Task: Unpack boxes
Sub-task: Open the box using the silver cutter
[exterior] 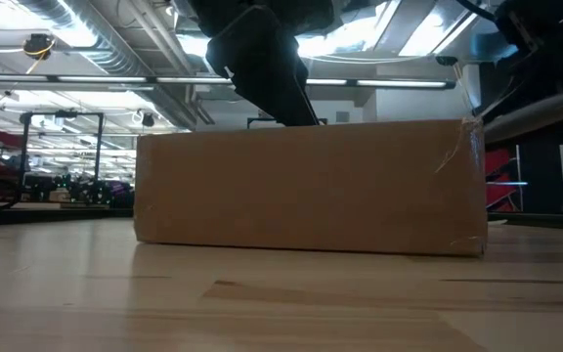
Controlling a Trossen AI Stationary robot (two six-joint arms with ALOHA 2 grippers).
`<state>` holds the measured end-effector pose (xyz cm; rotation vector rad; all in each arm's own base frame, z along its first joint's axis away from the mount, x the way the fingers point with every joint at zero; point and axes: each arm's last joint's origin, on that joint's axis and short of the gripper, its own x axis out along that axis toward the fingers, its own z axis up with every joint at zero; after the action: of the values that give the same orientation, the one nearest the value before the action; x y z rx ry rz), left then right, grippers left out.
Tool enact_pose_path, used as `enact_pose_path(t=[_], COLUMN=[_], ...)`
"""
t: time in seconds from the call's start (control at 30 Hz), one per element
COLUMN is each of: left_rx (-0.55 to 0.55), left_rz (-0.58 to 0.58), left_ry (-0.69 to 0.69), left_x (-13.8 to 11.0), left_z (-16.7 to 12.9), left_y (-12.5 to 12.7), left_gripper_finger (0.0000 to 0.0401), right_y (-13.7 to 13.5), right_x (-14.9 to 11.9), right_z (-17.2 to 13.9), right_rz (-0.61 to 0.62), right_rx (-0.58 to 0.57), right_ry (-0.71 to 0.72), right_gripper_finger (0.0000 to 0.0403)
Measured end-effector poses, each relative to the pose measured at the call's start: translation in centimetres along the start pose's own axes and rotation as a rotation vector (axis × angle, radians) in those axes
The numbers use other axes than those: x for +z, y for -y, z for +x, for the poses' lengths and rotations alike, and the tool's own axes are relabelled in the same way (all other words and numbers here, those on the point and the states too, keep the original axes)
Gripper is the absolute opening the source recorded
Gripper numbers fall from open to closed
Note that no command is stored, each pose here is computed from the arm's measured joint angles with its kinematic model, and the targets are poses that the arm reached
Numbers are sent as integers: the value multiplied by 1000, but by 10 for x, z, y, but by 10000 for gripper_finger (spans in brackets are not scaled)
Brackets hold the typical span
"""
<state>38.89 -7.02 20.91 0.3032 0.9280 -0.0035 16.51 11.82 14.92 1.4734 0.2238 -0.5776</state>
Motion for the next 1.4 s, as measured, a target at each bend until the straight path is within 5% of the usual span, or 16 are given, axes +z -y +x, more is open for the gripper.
enact_pose_path(t=[1.4], left_rx=[1], left_rz=[-8], left_ry=[7], left_x=[1], left_z=[0], left_y=[0], left_gripper_finger=[235], right_y=[-1], right_x=[-2], right_z=[0], right_rz=[-11], right_rx=[22], right_ry=[-39], right_gripper_finger=[61])
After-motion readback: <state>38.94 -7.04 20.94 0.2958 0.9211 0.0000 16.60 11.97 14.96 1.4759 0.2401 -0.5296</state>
